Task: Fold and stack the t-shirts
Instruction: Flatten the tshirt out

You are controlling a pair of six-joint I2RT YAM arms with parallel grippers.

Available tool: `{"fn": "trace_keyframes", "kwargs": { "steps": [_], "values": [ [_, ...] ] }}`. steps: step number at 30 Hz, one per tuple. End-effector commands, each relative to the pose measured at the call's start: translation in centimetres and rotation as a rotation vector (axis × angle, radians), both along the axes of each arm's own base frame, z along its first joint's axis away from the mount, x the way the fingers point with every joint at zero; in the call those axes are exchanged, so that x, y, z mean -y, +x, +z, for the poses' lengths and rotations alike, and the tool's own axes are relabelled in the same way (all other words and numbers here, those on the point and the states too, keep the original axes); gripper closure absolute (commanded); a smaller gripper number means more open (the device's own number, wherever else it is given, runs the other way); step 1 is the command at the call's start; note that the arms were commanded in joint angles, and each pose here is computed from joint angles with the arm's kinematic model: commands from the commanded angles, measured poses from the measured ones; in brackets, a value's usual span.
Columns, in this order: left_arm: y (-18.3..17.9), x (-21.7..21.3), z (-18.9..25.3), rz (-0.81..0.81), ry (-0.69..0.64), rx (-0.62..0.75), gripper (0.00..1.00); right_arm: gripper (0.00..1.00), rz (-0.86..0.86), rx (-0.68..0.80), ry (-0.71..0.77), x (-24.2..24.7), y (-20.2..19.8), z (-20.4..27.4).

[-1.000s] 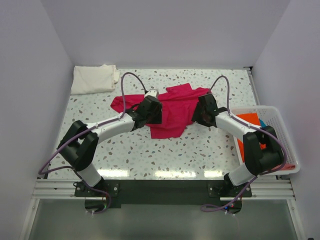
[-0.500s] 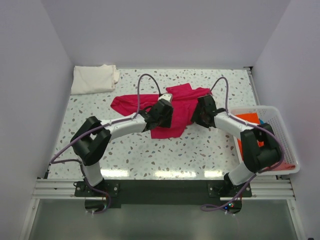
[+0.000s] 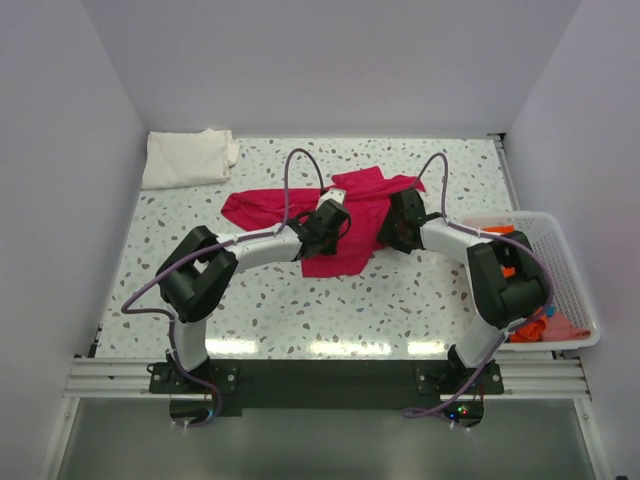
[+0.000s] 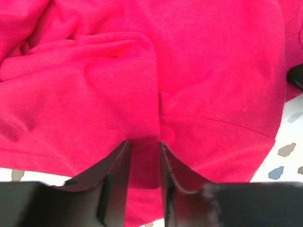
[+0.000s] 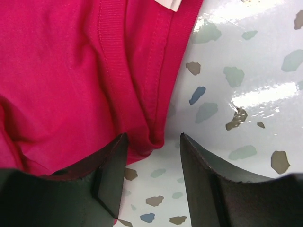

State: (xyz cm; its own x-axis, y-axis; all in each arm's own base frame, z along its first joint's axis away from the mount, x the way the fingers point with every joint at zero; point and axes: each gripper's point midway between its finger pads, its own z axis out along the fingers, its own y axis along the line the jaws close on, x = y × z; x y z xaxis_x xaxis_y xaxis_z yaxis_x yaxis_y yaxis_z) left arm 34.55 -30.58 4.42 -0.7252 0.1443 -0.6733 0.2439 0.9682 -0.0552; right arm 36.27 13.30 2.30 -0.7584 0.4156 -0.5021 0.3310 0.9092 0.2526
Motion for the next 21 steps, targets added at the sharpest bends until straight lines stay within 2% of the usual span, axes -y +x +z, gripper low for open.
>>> {"fn": "trace_keyframes", "kwargs": {
  "steps": [1, 4, 8, 11, 21],
  "values": [
    [0.9, 0.0, 0.8, 0.020, 0.016, 0.034, 0.68, 0.49, -0.013, 0.057, 0.043, -1.1, 1.9, 1.0],
    [0.9, -0.3, 0.9, 0.028, 0.028, 0.035, 0.77, 0.64, -0.015, 0.061, 0.050, -1.3, 2.0, 1.0],
    [1.0, -1.1, 1.7, 0.046, 0.046, 0.050, 0.88, 0.90, -0.015, 0.066, 0.054, -1.5, 2.2, 1.3],
    [1.3, -2.1, 3.0, 0.074, 0.051, 0.077, 0.99, 1.00, -0.017, 0.061, 0.044, -1.2, 2.2, 1.7],
    [2.0, -9.5, 8.8, 0.243, -0.100, 0.126, 1.00, 1.00, -0.050, 0.131, -0.072, 3.4, 2.3, 7.0]
  ]
}}
